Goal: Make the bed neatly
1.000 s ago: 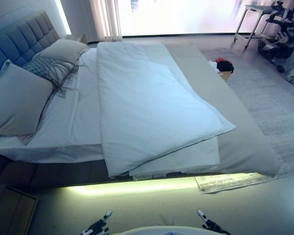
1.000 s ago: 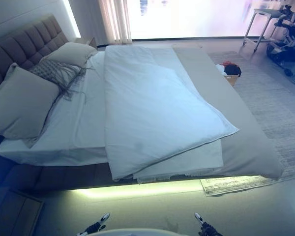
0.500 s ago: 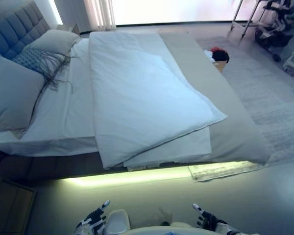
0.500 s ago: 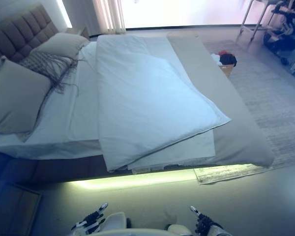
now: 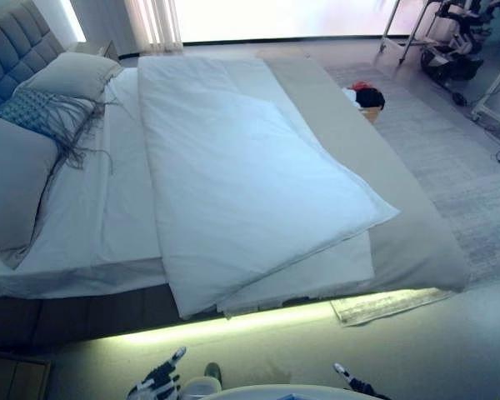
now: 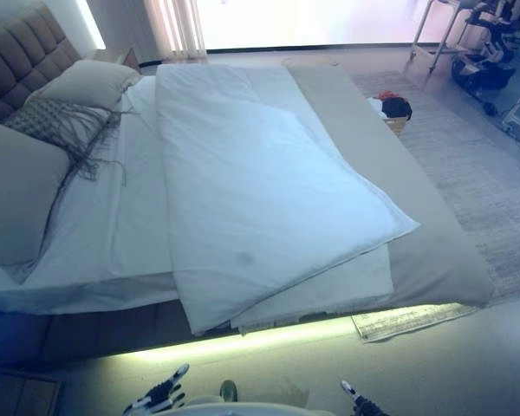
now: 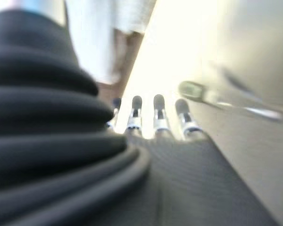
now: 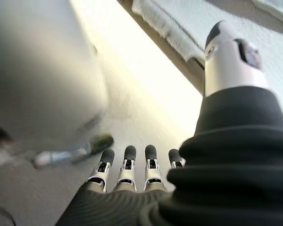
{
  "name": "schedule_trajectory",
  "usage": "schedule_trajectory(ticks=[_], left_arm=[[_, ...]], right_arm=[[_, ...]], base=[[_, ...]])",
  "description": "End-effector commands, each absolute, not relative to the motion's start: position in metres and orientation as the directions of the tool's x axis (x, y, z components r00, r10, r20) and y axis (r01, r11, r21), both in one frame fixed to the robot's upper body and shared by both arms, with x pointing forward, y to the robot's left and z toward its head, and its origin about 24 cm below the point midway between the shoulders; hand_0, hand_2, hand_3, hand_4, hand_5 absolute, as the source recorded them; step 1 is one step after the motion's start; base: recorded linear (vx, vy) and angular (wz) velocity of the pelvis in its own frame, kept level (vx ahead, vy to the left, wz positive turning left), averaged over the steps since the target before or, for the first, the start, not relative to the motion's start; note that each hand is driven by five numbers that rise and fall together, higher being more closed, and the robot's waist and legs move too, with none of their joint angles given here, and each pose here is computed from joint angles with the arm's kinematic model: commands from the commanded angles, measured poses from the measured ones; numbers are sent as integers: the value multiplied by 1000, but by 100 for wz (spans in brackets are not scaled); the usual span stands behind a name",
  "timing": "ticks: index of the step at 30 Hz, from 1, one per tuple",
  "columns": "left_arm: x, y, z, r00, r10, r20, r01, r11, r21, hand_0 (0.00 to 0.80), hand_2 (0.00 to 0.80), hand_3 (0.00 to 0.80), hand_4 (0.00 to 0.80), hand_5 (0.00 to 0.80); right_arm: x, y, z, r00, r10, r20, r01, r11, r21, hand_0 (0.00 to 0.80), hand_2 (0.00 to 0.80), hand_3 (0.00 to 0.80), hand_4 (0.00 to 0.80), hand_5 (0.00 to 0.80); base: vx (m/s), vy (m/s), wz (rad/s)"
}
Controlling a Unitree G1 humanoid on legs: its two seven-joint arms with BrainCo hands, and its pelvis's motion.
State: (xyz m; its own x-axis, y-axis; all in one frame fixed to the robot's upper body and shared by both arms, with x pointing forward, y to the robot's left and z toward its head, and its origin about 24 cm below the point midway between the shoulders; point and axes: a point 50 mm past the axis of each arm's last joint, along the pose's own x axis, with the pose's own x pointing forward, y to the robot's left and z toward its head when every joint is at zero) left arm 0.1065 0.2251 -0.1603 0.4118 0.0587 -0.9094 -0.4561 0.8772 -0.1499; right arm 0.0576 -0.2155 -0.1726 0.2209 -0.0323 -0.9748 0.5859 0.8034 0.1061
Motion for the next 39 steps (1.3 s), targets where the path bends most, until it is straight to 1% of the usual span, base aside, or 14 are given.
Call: schedule_trajectory(ticks=[1, 5, 10, 13, 14, 16, 18, 20, 23, 26, 28, 31, 34, 39], left_arm=[[100, 225, -162, 382, 56, -923, -443, 887, -130, 0, 0, 0, 0, 0], [100, 229, -162, 363, 74, -929, -458, 882, -108, 0, 0, 0, 0, 0], [107, 231, -159, 394, 75, -916, -467, 875, -130, 0, 0, 0, 0, 0], [96, 231, -162, 377, 81, -923, -469, 875, -115, 0, 0, 0, 0, 0], [92, 230, -163, 368, 85, -926, -479, 871, -110, 0, 0, 0, 0, 0], [85, 229, -165, 352, 84, -932, -494, 863, -108, 0, 0, 0, 0, 0], [77, 230, -166, 331, 97, -939, -507, 857, -90, 0, 0, 0, 0, 0], [73, 230, -167, 334, 98, -937, -521, 848, -97, 0, 0, 0, 0, 0], [77, 226, -166, 368, 72, -927, -501, 856, -132, 0, 0, 0, 0, 0], [90, 219, -165, 401, 38, -915, -437, 886, -155, 0, 0, 0, 0, 0], [95, 217, -164, 405, 33, -914, -410, 900, -149, 0, 0, 0, 0, 0], [96, 224, -163, 404, 47, -914, -387, 914, -124, 0, 0, 0, 0, 0], [93, 233, -162, 385, 70, -920, -410, 906, -103, 0, 0, 0, 0, 0], [76, 242, -163, 333, 90, -939, -411, 910, -59, 0, 0, 0, 0, 0]], right_arm=[[80, -227, -167, 293, -62, -954, 590, 797, 130, 0, 0, 0, 0, 0], [87, -230, -165, 312, -72, -947, 605, 784, 139, 0, 0, 0, 0, 0], [91, -234, -163, 314, -90, -945, 622, 772, 133, 0, 0, 0, 0, 0], [85, -233, -165, 289, -91, -953, 618, 778, 113, 0, 0, 0, 0, 0], [84, -232, -165, 294, -90, -952, 618, 777, 117, 0, 0, 0, 0, 0], [88, -230, -165, 327, -89, -941, 620, 771, 143, 0, 0, 0, 0, 0], [98, -228, -162, 379, -72, -922, 597, 781, 185, 0, 0, 0, 0, 0], [104, -228, -160, 408, -57, -911, 584, 784, 212, 0, 0, 0, 0, 0], [112, -233, -157, 440, -61, -896, 570, 790, 226, 0, 0, 0, 0, 0], [125, -240, -151, 505, -64, -861, 590, 754, 290, 0, 0, 0, 0, 0], [131, -242, -148, 529, -66, -846, 605, 729, 321, 0, 0, 0, 0, 0], [132, -242, -147, 560, -61, -827, 641, 664, 385, 0, 0, 0, 0, 0], [130, -243, -147, 586, -55, -809, 650, 628, 428, 0, 0, 0, 0, 0], [138, -241, -144, 631, -61, -773, 670, 545, 504, 0, 0, 0, 0, 0]], base=[[223, 158, 14], [247, 12, 9], [223, -148, 14], [345, -200, 43], [343, -244, 64], [283, -212, 57], [281, -182, 29], [229, -119, 27], [146, -3, 8], [66, 190, -21], [59, 137, -9], [113, 117, 8], [144, 52, 36], [119, 4, 13]])
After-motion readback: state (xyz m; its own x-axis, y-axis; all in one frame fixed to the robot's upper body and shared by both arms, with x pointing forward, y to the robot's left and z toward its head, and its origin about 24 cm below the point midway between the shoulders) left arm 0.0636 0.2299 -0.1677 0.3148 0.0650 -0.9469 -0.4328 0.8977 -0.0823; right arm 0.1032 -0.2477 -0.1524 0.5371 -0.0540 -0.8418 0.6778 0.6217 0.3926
